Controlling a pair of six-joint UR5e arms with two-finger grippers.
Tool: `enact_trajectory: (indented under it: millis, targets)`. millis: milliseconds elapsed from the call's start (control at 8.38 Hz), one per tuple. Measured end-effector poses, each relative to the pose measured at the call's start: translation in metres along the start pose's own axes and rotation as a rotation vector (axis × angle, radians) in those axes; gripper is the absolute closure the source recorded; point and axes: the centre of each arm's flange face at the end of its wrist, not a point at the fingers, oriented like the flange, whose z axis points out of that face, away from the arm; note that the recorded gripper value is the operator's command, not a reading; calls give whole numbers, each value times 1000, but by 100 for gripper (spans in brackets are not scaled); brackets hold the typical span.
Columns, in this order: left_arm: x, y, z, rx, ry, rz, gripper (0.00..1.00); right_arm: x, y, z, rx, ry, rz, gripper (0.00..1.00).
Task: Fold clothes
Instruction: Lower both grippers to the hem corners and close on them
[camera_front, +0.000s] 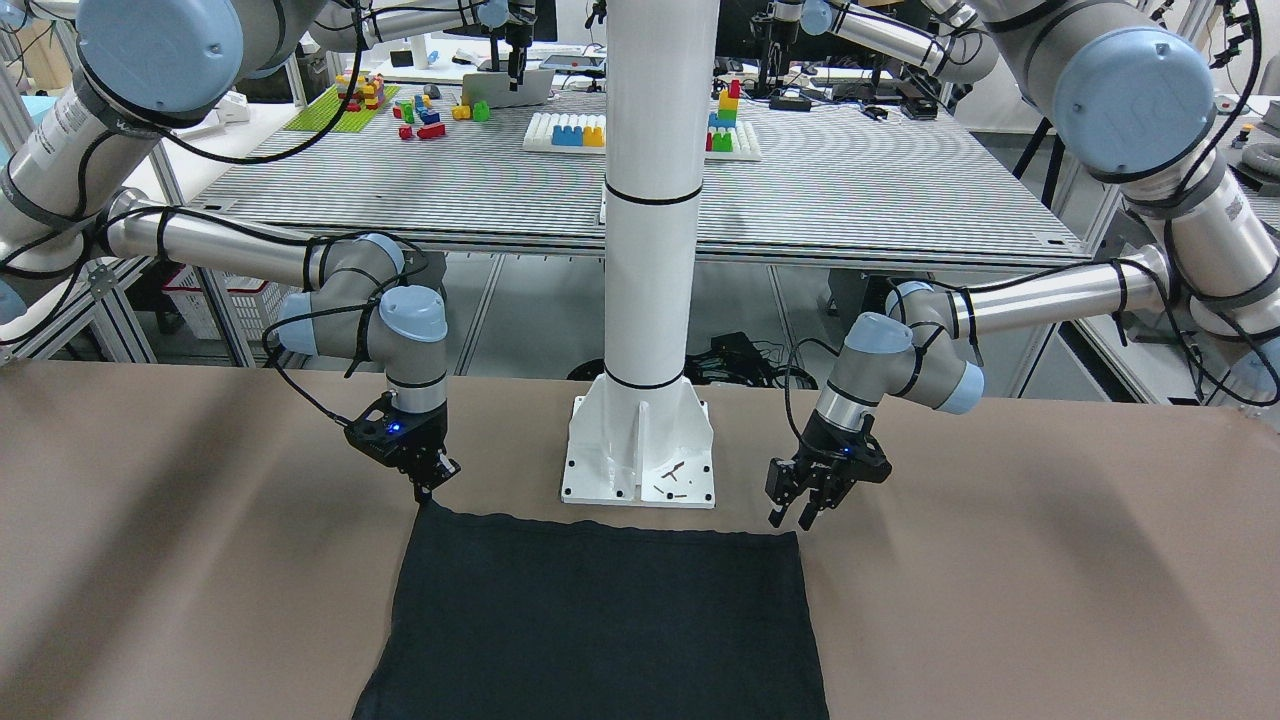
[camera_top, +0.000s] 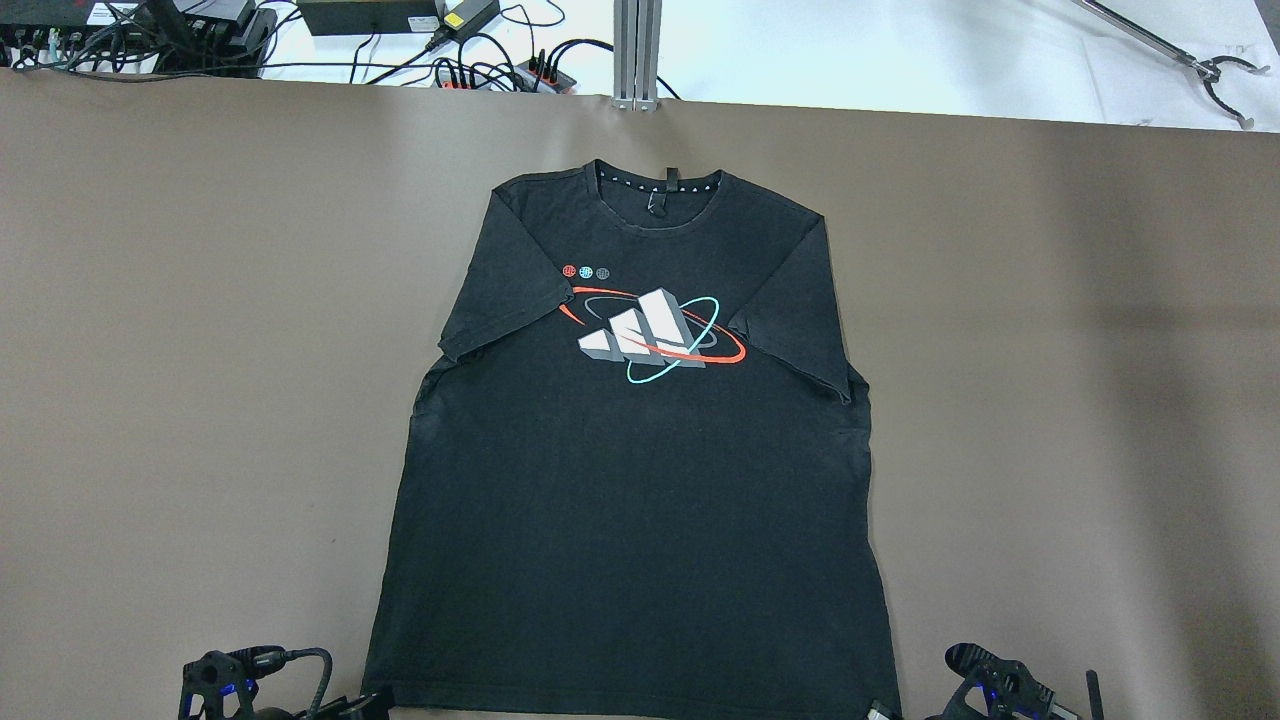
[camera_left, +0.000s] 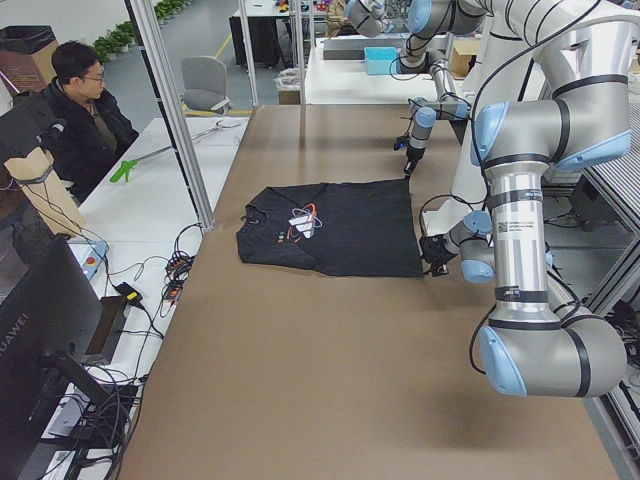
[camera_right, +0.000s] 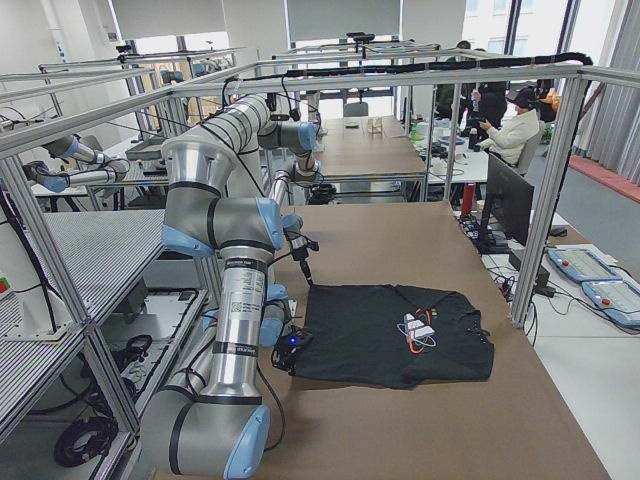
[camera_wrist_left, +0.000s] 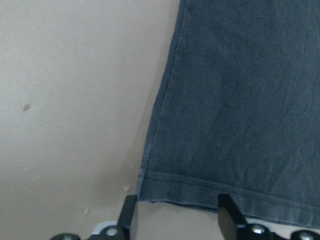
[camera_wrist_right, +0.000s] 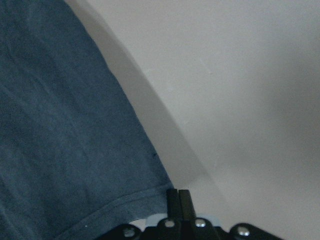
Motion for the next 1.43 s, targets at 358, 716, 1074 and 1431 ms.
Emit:
enact_trajectory:
  millis: [358,716,1074,1431]
  targets:
    - [-2,1,8,6,-9,5,55,0,0,1,1,2,0,100]
    - [-3,-3,12,16,-14,5,74,0,0,2,2,4,-1,100]
    - [-3,-6,13,18,-15,4,85,1,0,3,3,6,0,100]
    - [-4,-5,14,19,-17,6,100,1,-1,3,4,5,0,100]
